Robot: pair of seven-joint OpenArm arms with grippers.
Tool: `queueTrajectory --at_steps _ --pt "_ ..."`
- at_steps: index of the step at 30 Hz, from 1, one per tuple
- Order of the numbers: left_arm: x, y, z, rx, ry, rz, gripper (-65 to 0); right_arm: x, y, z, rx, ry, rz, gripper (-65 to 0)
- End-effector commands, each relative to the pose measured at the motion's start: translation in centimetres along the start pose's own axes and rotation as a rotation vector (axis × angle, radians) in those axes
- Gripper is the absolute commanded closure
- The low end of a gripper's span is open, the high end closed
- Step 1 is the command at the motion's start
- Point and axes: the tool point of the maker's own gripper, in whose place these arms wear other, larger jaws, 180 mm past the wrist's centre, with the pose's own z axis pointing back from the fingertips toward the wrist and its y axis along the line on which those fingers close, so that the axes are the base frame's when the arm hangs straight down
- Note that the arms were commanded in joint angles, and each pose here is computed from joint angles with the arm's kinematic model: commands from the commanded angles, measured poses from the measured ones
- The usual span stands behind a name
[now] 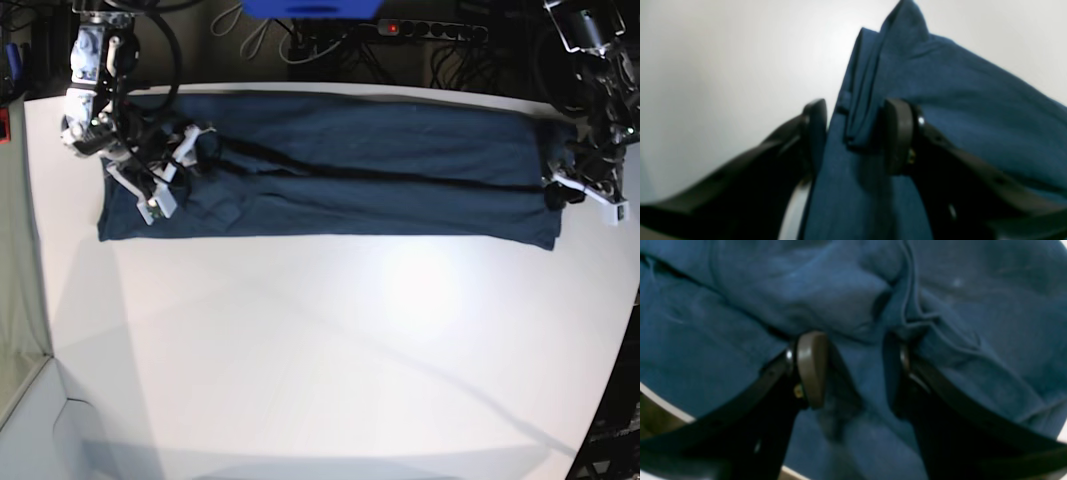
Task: Layout the t-shirt on the table in an organized manner, then fold the t-shirt properly
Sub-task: 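Press the right gripper along the folded shirt end to tidy it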
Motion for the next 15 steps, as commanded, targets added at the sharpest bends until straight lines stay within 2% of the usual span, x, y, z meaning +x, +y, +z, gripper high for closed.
queueTrajectory --at_steps 1,9,11,15 --pt "-3.0 0.7 0.3 0.034 0.117 -0.014 -27.6 0.3 -0.2 0.1 -0.001 -0.005 0.008 -28.3" --pt "-4.4 0.1 -0.1 0.024 0.138 0.01 -25.9 0.2 -0.2 0.1 0.0 -0.003 0.007 -28.2" --pt "-5.1 0.2 0.2 0.026 0.151 0.015 -21.0 0.1 -0.2 0.1 0.0 -0.001 0.006 -28.2" --pt "-6.2 -0.1 0.0 0.023 0.171 0.031 0.0 0.1 -0.2 0.1 0.0 -0.001 0.006 -28.1"
